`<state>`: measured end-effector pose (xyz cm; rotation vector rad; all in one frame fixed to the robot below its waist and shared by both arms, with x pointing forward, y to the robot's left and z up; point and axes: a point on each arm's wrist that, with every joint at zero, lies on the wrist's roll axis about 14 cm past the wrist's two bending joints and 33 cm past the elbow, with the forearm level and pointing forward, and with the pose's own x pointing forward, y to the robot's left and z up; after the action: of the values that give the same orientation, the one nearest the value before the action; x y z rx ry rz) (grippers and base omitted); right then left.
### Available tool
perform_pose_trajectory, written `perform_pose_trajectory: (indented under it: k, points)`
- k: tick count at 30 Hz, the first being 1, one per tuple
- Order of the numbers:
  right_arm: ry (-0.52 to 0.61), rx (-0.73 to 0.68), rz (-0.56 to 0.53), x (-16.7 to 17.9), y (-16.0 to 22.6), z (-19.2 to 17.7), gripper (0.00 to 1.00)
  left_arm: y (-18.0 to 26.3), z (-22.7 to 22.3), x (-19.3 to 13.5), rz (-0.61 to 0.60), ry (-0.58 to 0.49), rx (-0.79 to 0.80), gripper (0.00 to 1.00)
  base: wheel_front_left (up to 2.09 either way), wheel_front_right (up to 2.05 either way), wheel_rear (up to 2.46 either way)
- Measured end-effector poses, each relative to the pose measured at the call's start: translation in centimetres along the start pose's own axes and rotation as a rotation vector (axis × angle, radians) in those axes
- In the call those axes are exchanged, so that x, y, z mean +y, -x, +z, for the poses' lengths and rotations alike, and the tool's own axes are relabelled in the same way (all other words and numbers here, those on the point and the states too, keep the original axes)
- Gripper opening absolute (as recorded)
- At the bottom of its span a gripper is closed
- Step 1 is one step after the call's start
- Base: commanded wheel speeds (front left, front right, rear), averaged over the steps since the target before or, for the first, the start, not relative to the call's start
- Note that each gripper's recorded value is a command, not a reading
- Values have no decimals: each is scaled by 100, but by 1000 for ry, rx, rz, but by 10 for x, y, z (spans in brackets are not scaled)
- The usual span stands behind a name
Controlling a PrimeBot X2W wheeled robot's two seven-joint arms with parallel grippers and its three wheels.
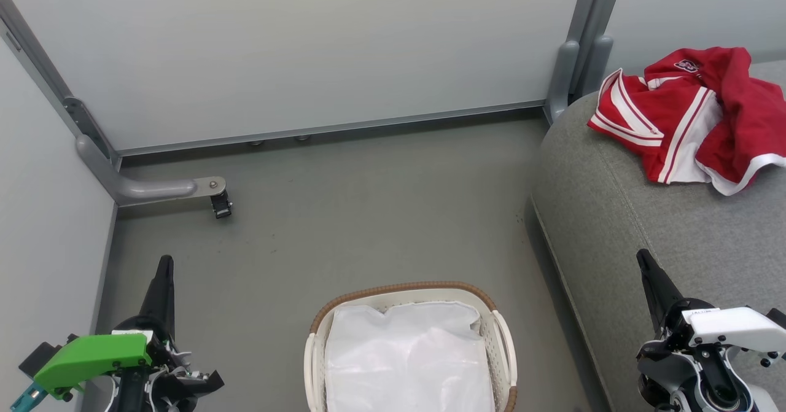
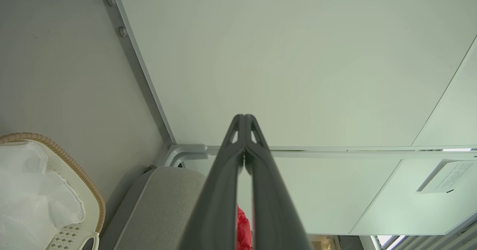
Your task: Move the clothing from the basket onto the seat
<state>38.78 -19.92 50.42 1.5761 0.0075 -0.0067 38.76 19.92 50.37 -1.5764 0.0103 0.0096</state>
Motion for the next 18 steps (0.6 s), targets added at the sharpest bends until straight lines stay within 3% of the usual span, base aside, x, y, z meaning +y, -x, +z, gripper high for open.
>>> perform_pose_trajectory:
  k: [18]
  points:
    - [0, 0, 0, 0, 0, 0, 0, 0, 0, 0, 0, 0, 0, 0, 0, 0, 0]
